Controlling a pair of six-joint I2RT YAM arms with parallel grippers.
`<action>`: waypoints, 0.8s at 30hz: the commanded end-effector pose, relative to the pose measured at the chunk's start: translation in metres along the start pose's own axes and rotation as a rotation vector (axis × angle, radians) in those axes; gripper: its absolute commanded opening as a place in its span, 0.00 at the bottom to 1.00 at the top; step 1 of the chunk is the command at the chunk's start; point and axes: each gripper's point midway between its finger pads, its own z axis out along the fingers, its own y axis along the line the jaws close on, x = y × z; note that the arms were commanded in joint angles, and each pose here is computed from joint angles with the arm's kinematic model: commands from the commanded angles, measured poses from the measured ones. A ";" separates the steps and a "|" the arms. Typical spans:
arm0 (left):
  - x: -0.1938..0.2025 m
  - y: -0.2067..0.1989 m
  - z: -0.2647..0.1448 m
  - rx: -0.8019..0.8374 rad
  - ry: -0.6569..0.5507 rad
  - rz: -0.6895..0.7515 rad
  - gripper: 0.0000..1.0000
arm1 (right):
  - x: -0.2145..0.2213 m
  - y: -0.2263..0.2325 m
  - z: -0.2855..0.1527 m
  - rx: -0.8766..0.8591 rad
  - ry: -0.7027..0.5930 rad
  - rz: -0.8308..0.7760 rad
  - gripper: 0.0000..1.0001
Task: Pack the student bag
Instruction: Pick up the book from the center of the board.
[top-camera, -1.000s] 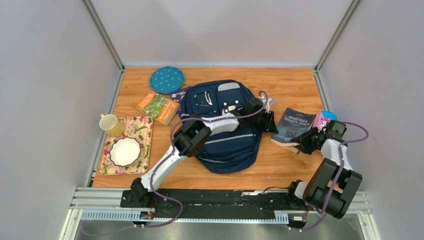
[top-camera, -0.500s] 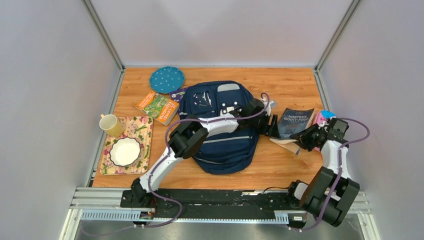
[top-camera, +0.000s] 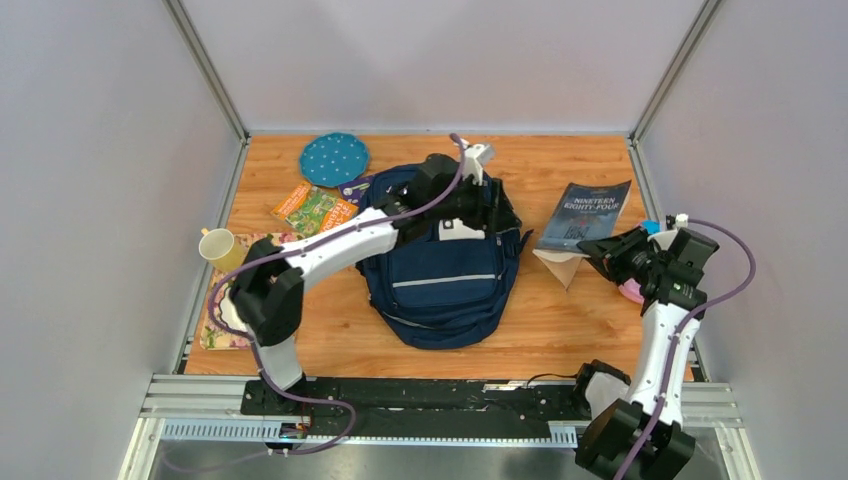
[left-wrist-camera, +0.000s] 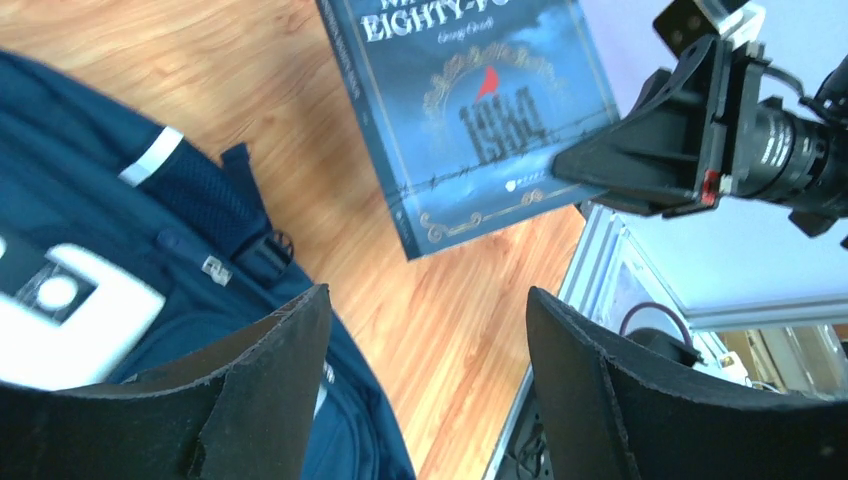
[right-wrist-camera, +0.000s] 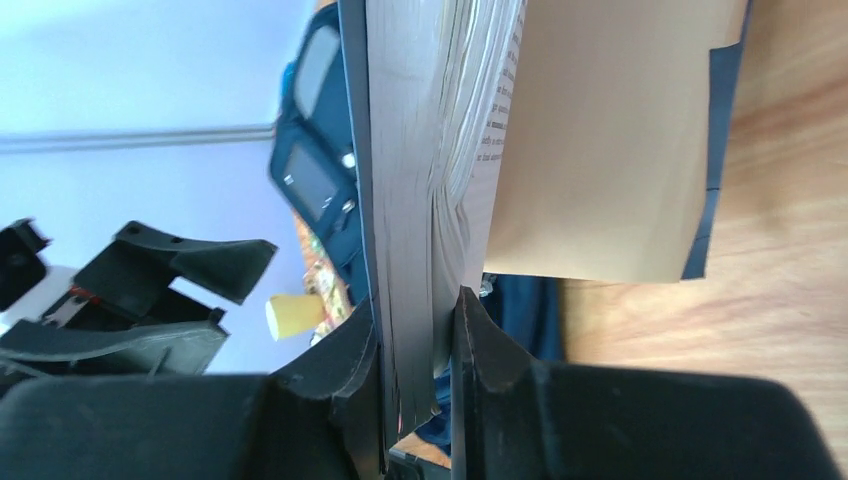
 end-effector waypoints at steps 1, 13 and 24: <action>-0.005 -0.014 -0.037 0.031 -0.107 -0.008 0.79 | 0.014 0.087 -0.030 -0.306 0.049 -0.153 0.00; -0.006 -0.025 -0.084 0.190 -0.286 -0.155 0.79 | 0.095 0.156 -0.071 -0.600 0.270 -0.312 0.00; -0.029 -0.037 -0.119 0.388 -0.481 -0.258 0.80 | 0.123 0.169 -0.098 -0.732 0.374 -0.322 0.00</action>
